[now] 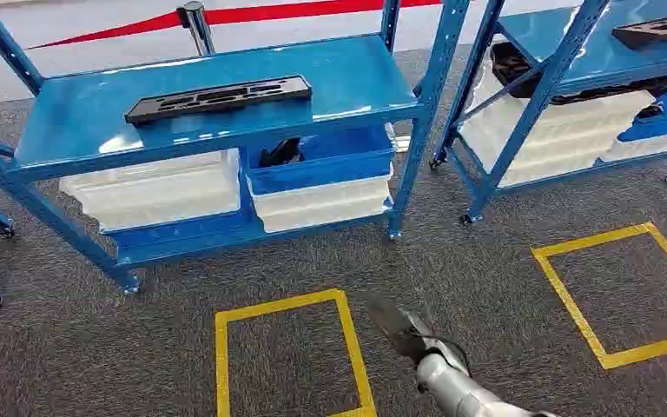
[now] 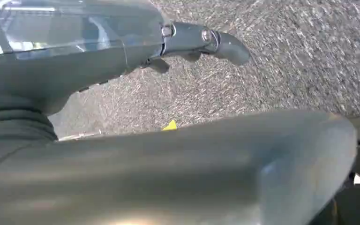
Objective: Take the parts from the cabinet and place them on the table.
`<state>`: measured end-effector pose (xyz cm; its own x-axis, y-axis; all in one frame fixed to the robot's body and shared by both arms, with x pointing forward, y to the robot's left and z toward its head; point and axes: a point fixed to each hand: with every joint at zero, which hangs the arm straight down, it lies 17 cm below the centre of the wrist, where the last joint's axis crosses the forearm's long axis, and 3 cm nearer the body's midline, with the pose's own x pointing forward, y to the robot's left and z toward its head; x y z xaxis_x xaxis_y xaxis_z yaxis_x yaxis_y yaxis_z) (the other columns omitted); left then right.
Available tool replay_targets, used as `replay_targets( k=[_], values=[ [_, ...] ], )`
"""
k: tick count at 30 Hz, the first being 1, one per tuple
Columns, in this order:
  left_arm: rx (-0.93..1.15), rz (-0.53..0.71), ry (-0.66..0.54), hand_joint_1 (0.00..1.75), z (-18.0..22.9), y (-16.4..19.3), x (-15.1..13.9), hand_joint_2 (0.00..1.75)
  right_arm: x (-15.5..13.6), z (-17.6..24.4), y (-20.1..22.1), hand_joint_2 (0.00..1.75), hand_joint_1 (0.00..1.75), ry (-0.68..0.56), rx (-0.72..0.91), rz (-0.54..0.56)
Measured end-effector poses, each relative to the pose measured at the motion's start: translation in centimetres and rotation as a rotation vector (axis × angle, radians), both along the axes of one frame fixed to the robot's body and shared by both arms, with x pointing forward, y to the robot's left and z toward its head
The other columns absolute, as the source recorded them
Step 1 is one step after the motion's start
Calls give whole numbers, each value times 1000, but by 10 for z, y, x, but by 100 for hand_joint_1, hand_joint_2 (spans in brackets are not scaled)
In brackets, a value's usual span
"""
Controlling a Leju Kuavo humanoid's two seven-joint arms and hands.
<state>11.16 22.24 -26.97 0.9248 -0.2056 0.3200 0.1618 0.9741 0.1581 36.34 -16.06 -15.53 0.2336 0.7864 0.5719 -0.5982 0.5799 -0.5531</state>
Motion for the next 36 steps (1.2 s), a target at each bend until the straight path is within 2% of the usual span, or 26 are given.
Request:
replay_targets(
  k=[5,10,14,23,32,36],
  values=[
    [-15,-36,-7,0,2,-10,6,0,63,57,34,0,0,-164,-36,135],
    [-24,-65,-9,0,4,-17,11,0,111,115,65,0,0,-340,-139,311],
    [-24,-85,-15,0,5,-20,14,0,142,160,82,0,0,-461,-199,389],
    [-19,-129,-21,0,5,-24,16,0,189,245,98,0,0,-776,-433,527],
    [-13,-166,-30,0,6,-27,18,0,214,300,104,0,0,-894,-493,553],
    [-11,-174,-35,0,7,-28,20,0,216,309,105,0,0,-913,-494,568]
  ],
)
